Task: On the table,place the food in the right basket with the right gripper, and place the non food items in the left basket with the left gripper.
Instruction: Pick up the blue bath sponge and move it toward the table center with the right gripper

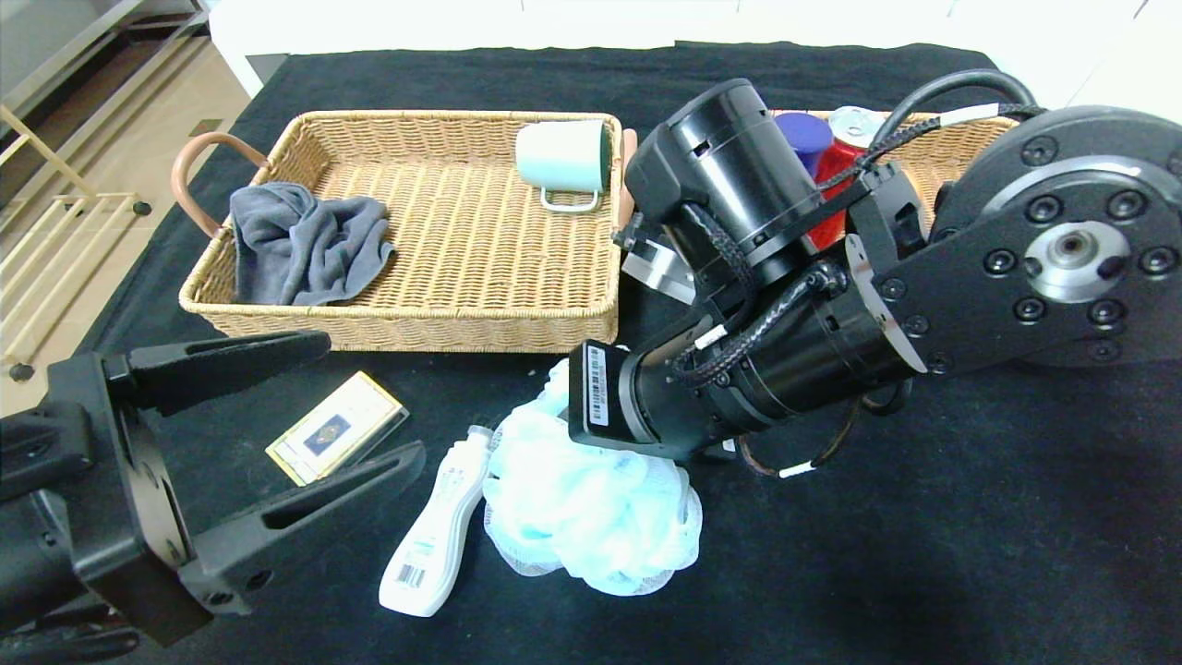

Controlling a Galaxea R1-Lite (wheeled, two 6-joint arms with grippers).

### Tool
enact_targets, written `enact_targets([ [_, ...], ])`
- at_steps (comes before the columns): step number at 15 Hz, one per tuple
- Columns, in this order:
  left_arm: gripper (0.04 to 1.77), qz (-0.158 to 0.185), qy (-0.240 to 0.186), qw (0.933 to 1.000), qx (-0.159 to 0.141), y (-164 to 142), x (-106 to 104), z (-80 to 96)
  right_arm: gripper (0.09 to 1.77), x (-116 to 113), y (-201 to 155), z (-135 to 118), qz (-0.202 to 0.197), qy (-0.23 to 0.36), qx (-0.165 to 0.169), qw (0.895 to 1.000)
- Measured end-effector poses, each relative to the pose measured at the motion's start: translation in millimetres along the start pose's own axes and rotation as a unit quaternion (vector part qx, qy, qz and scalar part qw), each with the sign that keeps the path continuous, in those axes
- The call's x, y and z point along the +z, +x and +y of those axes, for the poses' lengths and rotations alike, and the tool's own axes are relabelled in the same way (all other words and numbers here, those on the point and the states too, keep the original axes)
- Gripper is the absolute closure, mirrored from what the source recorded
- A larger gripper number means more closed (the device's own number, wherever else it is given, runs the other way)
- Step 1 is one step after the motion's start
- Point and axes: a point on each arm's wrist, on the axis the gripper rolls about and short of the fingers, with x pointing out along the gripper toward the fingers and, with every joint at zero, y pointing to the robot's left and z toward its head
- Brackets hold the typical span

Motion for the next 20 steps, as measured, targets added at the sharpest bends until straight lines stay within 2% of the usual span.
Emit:
enact_targets([
  [3, 0.09, 0.003, 0.0, 1.0, -0.001, 1, -1, -0.2, 1.18, 5, 7, -1, -0.02, 0.0, 0.0, 1.0],
  [7, 0.09, 0.004, -0.001, 1.0, -0.001, 1, -2, -0.2, 1.18, 9, 14, -8, -0.021, 0.004, -0.011, 1.0],
  [10, 0.09, 0.004, 0.0, 1.0, -0.002, 1, -2, -0.2, 0.86, 9, 16, -10, -0.02, 0.004, -0.013, 1.0],
  [13, 0.09, 0.004, 0.0, 1.0, -0.002, 1, -2, -0.3, 0.63, 9, 16, -10, -0.02, 0.004, -0.014, 1.0],
  [16, 0.09, 0.004, 0.0, 1.0, -0.002, 1, -2, -0.2, 0.47, 9, 14, -9, -0.021, 0.003, -0.013, 1.0],
  [20, 0.09, 0.008, -0.001, 1.0, -0.003, 2, -4, -0.4, 0.35, 7, 5, -4, -0.029, -0.004, -0.014, 0.999],
])
